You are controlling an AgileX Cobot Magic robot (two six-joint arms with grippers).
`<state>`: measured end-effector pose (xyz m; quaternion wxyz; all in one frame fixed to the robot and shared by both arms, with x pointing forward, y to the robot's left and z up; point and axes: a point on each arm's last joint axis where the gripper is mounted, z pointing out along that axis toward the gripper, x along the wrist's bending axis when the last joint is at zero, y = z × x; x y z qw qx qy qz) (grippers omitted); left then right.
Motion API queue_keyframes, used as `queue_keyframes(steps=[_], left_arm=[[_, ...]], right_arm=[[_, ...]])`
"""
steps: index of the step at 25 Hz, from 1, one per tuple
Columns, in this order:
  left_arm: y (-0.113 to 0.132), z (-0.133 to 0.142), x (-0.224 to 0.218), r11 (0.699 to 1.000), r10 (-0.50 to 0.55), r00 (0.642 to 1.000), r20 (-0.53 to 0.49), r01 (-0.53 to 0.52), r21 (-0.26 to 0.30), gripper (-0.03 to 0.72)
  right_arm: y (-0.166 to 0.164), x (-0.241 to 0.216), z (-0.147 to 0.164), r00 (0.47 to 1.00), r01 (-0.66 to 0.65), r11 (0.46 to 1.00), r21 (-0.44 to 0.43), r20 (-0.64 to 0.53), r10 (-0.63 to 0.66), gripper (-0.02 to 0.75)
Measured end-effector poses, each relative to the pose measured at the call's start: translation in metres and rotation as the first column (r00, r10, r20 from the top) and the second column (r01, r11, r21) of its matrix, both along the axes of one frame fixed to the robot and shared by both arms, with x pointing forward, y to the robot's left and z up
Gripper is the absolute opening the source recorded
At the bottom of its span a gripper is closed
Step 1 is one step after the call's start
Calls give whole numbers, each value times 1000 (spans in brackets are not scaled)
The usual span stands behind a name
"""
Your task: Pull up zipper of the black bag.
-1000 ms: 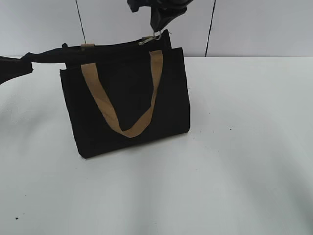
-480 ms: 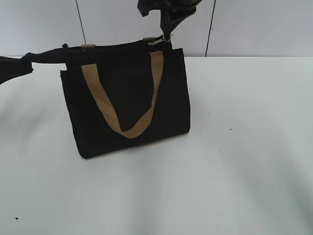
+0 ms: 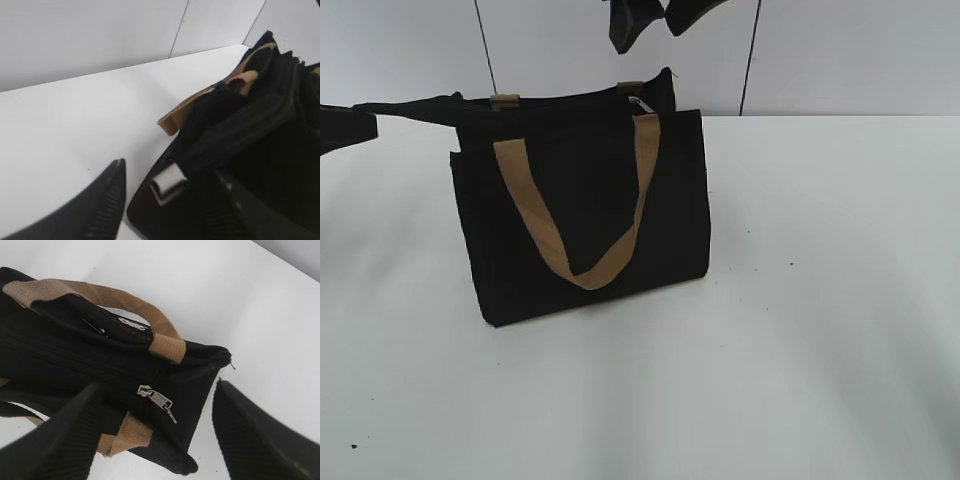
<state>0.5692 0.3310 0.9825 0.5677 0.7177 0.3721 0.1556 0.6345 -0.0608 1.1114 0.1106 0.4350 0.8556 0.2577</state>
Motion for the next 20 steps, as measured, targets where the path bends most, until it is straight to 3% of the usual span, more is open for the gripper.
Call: queue_keyframes(steps=[4, 10, 13, 18, 20], left_arm=[[5, 23, -7, 989, 101, 993, -57, -95, 110, 524], [10, 66, -23, 912, 268, 941, -206, -179, 368, 535], [11, 86, -33, 875, 363, 903, -231, -245, 417, 535], [13, 112, -57, 826, 481, 845, -234, -347, 444, 506], [16, 122, -71, 785, 536, 813, -228, -381, 487, 489]], right_arm=[[-5, -7, 14, 1000, -10, 1000, -2, 17, 10, 527], [-20, -8, 24, 996, 11, 992, -127, 91, 1, 528], [-31, -6, 31, 993, 48, 989, -140, 116, -32, 528], [-64, -13, 65, 976, 145, 986, -86, 177, -128, 526], [-79, -19, 78, 967, 175, 982, -74, 200, -157, 524]])
